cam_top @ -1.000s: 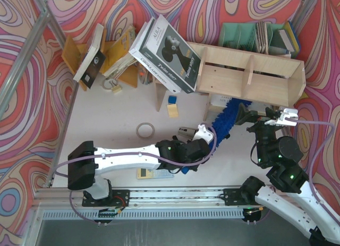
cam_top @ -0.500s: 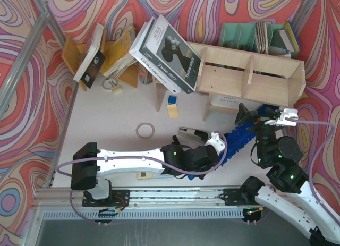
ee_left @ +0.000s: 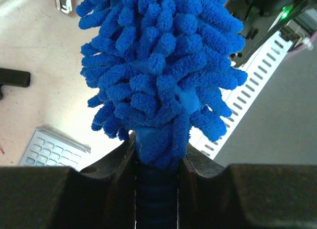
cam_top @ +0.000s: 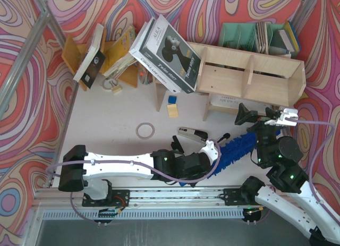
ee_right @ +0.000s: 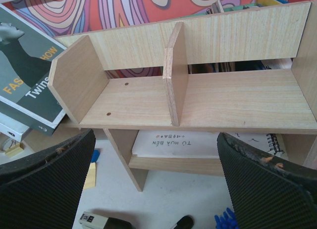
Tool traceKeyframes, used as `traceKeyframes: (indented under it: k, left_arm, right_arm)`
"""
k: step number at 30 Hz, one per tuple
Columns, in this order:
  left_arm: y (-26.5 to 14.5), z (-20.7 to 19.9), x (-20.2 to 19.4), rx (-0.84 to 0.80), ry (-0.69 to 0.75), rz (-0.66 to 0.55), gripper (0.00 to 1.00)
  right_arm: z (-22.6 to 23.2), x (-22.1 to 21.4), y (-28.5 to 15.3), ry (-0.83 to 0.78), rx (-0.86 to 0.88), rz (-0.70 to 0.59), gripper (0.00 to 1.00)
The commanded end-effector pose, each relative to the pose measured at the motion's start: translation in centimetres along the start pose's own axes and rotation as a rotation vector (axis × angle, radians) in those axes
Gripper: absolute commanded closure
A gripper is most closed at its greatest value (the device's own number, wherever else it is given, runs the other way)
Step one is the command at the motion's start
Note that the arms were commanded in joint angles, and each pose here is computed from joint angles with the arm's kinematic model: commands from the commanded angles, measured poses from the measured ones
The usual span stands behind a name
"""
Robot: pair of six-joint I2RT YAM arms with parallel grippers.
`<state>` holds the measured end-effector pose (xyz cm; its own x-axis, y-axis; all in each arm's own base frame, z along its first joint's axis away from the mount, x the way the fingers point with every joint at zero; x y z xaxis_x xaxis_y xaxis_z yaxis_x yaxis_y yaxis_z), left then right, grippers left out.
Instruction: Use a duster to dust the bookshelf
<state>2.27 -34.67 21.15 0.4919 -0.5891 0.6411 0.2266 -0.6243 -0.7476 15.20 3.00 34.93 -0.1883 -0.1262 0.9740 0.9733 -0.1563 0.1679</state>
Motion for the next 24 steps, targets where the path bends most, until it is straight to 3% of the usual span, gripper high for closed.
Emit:
traceKeyframes:
  k: [1, 24]
  left_arm:
    - [-0.3, 0.2, -1.1, -0.013, 0.014, 0.016, 1.00]
    - [3.0, 5.3, -0.6, 0.232, -0.121, -0.082, 1.00]
  right_arm:
    - [0.0, 0.1, 0.1, -0.001, -0.011, -0.013, 0.01]
    - [0.2, 0.0, 0.3, -0.008, -0.009, -0.005, 0.01]
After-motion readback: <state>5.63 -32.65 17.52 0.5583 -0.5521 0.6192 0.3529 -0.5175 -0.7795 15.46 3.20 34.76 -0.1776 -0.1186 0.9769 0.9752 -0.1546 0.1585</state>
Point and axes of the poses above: each gripper's point midway between its finger pads, its own y axis out along the fingers, its own z axis along the line the jaws close on, x = y × z, the point moved 8 cm from there along -y, back along the fingers, and after that the axes turned 2 degrees about -y, right-handed, at the moved point
